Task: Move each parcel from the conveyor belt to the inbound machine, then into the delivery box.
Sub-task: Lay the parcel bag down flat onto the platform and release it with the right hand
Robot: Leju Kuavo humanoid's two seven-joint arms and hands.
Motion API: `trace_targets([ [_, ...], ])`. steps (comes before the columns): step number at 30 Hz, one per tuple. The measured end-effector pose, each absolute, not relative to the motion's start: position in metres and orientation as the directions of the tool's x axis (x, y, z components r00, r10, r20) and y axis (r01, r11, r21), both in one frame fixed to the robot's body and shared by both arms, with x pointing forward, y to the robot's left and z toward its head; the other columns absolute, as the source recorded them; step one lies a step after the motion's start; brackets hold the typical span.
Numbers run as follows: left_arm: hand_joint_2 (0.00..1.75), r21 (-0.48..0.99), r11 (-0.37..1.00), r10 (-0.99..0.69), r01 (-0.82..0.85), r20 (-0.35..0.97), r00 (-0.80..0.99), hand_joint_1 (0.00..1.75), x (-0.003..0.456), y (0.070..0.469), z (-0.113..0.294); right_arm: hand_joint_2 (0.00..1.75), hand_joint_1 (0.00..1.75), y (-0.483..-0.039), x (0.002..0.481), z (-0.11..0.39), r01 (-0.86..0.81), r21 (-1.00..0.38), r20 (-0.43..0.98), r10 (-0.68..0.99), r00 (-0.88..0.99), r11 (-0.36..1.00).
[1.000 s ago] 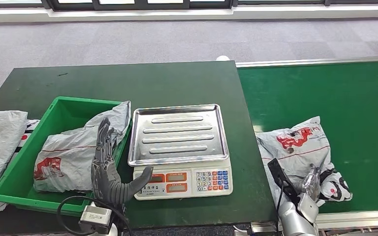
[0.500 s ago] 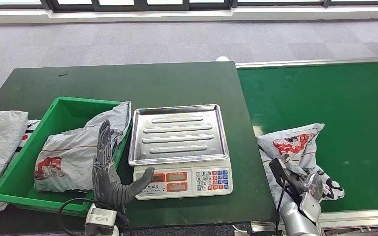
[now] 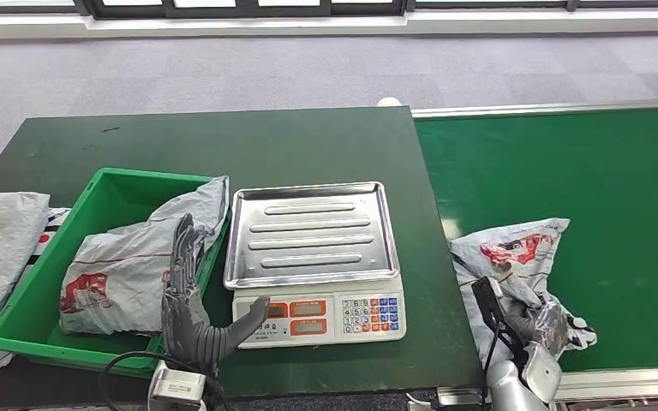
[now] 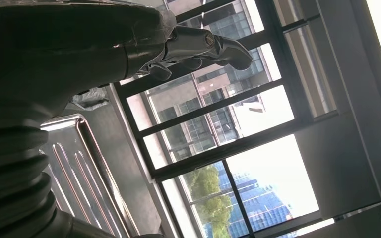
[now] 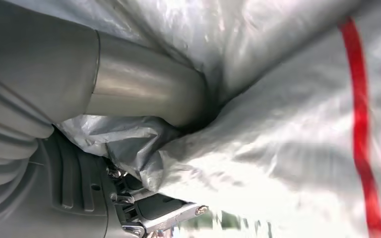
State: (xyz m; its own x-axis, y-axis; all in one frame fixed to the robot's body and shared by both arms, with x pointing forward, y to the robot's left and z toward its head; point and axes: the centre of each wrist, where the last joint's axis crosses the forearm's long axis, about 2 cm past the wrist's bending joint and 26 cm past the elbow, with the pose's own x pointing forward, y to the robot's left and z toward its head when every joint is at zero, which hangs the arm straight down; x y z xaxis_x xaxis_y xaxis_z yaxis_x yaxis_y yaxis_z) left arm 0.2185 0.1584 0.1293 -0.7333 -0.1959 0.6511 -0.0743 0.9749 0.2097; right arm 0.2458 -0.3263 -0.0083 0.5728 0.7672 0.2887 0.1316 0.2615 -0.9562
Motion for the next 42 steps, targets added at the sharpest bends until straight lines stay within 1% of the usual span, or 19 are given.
trace_targets([
  [4,1.75,0.205,0.976,-0.191,-0.071,0.655,-0.731,0.0,0.218,0.159,0.13,1.75,1.75,-0.325,0.241,0.022,0.326,-0.921,0.353,0.813,0.464,0.213],
  [9,1.75,0.195,0.979,-0.177,-0.061,0.659,-0.731,0.0,0.22,0.158,0.131,1.75,1.75,-0.33,0.239,0.071,0.557,-0.814,0.401,0.854,0.333,0.164],
  [17,1.75,0.198,0.978,-0.176,-0.058,0.657,-0.733,0.0,0.225,0.158,0.132,1.75,1.75,-0.339,0.23,0.108,0.677,-0.731,0.396,0.86,0.321,0.084],
  [23,1.75,0.198,0.978,-0.176,-0.058,0.653,-0.737,0.0,0.23,0.158,0.133,1.75,1.75,-0.348,0.223,0.127,0.765,-0.64,0.417,0.872,0.257,0.081],
  [25,1.75,0.194,0.979,-0.172,-0.057,0.653,-0.737,0.0,0.232,0.158,0.134,1.75,1.75,-0.348,0.223,0.131,0.773,-0.629,0.412,0.876,0.25,0.076],
  [27,1.75,0.186,0.981,-0.165,-0.054,0.655,-0.737,0.0,0.234,0.158,0.134,1.75,1.75,-0.34,0.229,0.135,0.761,-0.645,0.375,0.897,0.233,0.072],
  [31,1.75,0.174,0.984,-0.144,-0.037,0.656,-0.741,0.0,0.241,0.156,0.137,1.75,1.75,-0.302,0.256,0.142,0.726,-0.675,0.312,0.943,0.119,0.132],
  [37,1.75,0.172,0.985,-0.133,-0.024,0.658,-0.741,0.0,0.247,0.153,0.138,1.75,1.75,-0.257,0.281,0.147,0.695,-0.675,0.34,0.94,-0.002,0.246],
  [42,1.75,0.154,0.988,-0.113,-0.013,0.663,-0.74,0.0,0.252,0.148,0.139,1.75,1.75,-0.2,0.304,0.14,0.589,-0.737,0.328,0.937,-0.117,0.331],
])
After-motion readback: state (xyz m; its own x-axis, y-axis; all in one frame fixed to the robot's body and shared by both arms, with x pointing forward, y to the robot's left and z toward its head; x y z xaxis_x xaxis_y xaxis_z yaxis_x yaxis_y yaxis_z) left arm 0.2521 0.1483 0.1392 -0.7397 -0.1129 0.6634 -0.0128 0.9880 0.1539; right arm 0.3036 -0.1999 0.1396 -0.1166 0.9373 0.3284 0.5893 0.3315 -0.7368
